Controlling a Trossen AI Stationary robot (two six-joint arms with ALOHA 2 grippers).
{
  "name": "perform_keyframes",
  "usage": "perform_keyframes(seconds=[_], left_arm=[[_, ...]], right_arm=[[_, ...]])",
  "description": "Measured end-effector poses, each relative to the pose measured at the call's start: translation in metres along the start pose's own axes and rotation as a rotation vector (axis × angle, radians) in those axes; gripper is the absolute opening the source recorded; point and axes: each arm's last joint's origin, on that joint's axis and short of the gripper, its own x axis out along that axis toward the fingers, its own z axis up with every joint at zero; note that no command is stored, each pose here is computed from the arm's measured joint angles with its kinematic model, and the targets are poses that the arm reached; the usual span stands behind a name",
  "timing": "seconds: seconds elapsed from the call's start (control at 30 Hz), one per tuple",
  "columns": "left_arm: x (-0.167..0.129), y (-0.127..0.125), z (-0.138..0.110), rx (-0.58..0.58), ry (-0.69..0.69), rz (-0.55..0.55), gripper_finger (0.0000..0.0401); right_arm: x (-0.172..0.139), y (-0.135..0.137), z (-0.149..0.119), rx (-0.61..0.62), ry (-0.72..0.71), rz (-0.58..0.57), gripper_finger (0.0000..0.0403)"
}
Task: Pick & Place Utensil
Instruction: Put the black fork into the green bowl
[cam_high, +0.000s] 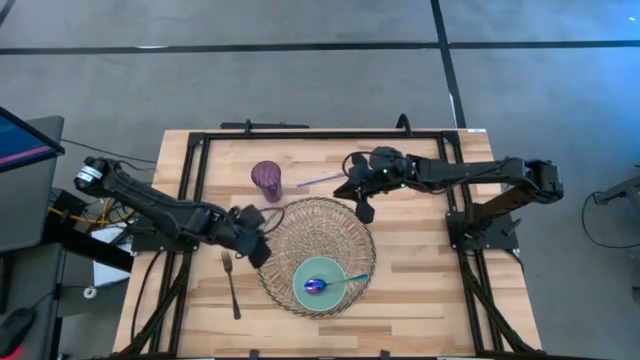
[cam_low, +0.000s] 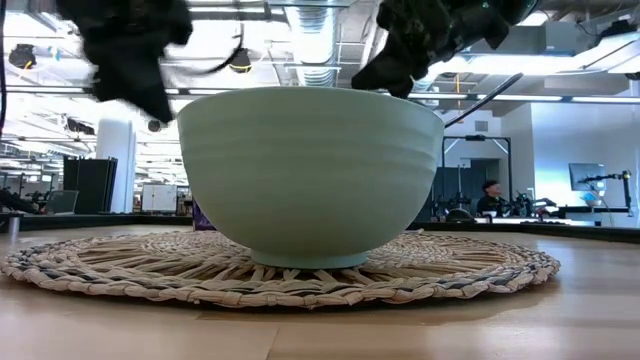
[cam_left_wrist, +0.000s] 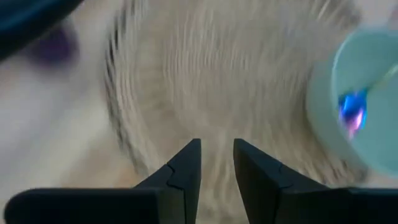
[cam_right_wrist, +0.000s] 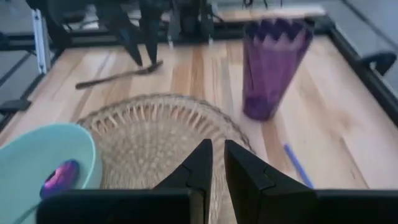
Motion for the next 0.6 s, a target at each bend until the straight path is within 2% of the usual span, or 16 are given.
perform_keyframes(seconds=[0.13,0.23,0.37,0.6], left_arm=[[-0.001,0.004,-0.016,-0.233,0.249,0.022,0.0095],[0.0,0.003,-0.027,-0.38,0.372,0.072,0.0095],[0.006,-0.007,-0.041,-0.466,0.417,0.126,0.0095],[0.023,-0.024,-0.078,-0.633,0.553,0.31,0.0095]], right_arm=[[0.003,0.002,-0.001,-0.008,-0.001,0.008,0.0036],[0.004,0.002,0.0,-0.01,-0.011,0.007,0.0036],[0.004,0.002,0.0,-0.009,-0.008,0.007,0.0036],[0.004,0.003,-0.001,-0.009,-0.001,0.012,0.0036]])
